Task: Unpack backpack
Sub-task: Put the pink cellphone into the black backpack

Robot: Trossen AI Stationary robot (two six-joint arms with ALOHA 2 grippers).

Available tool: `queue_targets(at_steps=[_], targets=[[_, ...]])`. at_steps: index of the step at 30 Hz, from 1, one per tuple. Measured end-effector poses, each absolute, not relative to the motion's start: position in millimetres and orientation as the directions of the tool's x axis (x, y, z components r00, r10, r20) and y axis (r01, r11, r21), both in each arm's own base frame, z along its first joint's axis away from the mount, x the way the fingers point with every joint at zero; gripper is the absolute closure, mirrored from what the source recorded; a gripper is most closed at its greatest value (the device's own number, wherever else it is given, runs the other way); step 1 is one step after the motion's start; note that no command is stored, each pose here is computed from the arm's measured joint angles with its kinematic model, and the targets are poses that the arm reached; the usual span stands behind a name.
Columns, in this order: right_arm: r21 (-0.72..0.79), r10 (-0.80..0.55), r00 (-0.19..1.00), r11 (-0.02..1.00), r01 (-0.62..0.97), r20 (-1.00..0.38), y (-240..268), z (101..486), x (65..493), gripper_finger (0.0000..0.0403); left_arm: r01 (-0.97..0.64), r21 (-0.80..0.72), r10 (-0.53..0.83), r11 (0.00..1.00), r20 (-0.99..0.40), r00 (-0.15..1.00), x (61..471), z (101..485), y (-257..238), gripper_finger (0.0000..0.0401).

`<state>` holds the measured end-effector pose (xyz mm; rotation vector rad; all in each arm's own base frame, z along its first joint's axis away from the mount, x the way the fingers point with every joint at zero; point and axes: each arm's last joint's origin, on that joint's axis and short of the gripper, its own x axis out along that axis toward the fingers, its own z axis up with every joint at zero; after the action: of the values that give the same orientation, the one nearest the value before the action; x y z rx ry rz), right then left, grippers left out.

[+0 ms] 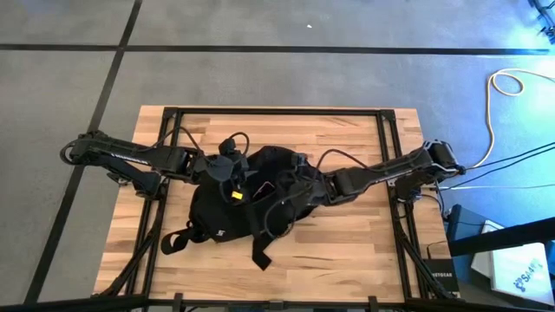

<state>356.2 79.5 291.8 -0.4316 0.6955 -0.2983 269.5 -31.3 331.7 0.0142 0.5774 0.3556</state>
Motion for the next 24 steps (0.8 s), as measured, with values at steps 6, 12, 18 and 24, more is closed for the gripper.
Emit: queue_targets(at_steps=[6,12,18,24], targets=[[-0.404,-0.4,0.696,0.899,0.171,-0.596,70,272,354,0.0403,-0.325,0.112,0.333,0.939,-0.531,0.779,270,332,-31,0.0396],[-0.329,-0.332,0.754,0.93,0.163,-0.567,71,261,358,0.0403,-0.325,0.111,0.333,0.939,-0.531,0.779,270,332,-31,0.0396],[-0.349,-0.358,0.736,0.921,0.176,-0.574,67,252,356,0.0403,-0.325,0.111,0.332,0.939,-0.532,0.779,270,332,-31,0.0396],[-0.331,-0.351,0.737,0.926,0.182,-0.577,64,252,357,0.0403,-0.325,0.111,0.332,0.939,-0.532,0.779,270,332,-31,0.0396]])
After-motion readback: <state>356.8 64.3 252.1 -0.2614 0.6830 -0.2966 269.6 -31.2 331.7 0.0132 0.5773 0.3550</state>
